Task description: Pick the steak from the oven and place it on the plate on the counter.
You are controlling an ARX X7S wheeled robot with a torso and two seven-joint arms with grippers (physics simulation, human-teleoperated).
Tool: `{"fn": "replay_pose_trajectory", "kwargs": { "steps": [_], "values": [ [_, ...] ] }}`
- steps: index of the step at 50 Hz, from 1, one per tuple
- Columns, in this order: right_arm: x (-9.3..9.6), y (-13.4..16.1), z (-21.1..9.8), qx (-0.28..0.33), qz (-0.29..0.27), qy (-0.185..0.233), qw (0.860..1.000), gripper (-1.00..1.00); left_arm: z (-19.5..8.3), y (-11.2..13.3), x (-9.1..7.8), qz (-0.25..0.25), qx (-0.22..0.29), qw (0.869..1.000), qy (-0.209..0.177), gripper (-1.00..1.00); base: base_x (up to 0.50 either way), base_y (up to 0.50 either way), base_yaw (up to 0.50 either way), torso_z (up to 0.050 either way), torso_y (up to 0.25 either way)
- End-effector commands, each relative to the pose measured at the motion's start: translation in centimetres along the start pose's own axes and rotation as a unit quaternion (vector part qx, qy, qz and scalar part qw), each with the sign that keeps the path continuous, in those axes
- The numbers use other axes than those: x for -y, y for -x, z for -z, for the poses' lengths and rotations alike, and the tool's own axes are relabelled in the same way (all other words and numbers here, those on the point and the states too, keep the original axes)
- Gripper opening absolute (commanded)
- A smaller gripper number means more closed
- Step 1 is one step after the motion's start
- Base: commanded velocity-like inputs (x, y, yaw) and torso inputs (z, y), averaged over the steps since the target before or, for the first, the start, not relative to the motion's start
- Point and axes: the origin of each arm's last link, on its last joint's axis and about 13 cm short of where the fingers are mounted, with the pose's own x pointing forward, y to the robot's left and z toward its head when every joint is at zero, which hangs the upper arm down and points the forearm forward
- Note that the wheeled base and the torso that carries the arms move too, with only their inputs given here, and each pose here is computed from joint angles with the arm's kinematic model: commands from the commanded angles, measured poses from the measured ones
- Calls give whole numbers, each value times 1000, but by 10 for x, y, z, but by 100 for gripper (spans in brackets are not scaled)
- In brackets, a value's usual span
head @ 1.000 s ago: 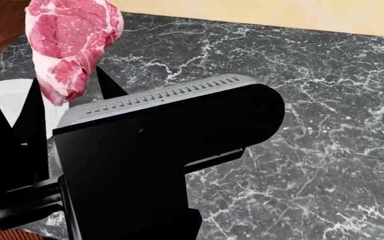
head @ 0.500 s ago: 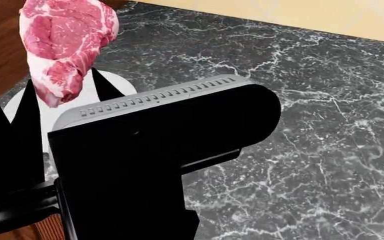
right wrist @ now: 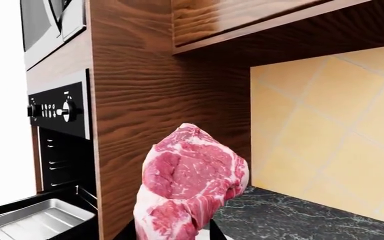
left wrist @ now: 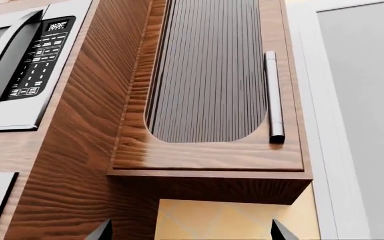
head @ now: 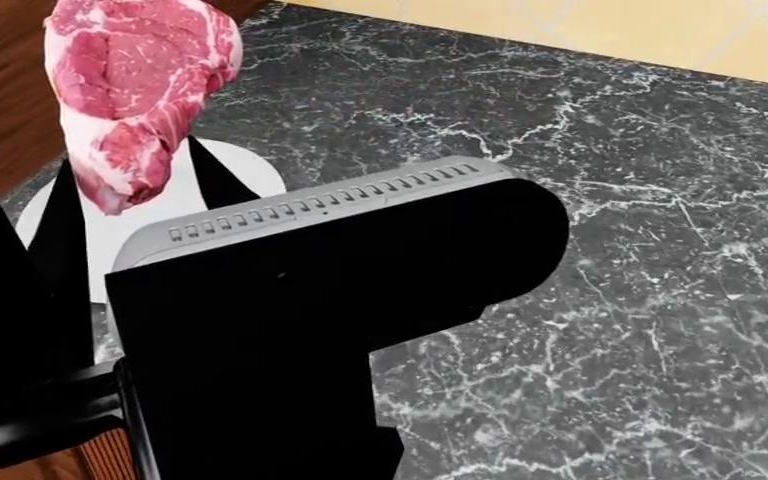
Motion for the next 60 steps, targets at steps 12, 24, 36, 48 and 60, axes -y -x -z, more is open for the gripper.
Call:
{"fn": "replay_pose_trajectory", "kwargs": {
  "steps": [12,24,36,48,60],
  "values": [
    [0,-2,-2,1,-6,2,1000,-100,0,0,1,3,-1,1000,1,100,258,101,0,0,0],
    [0,-1,-2,1,-6,4,1000,-100,0,0,2,3,-1,1000,2,100,466,181,0,1,3],
    [0,0,-2,14,-5,3,1000,-100,1,1,2,3,-1,1000,3,100,78,30,0,0,2],
    [1,-1,-1,5,-2,12,1000,-100,2,2,2,4,-2,1000,2,100,-43,163,0,0,1],
    [0,-1,0,2,-7,8,1000,-100,2,1,3,6,-2,1000,2,100,-64,512,0,0,1]
  ]
}}
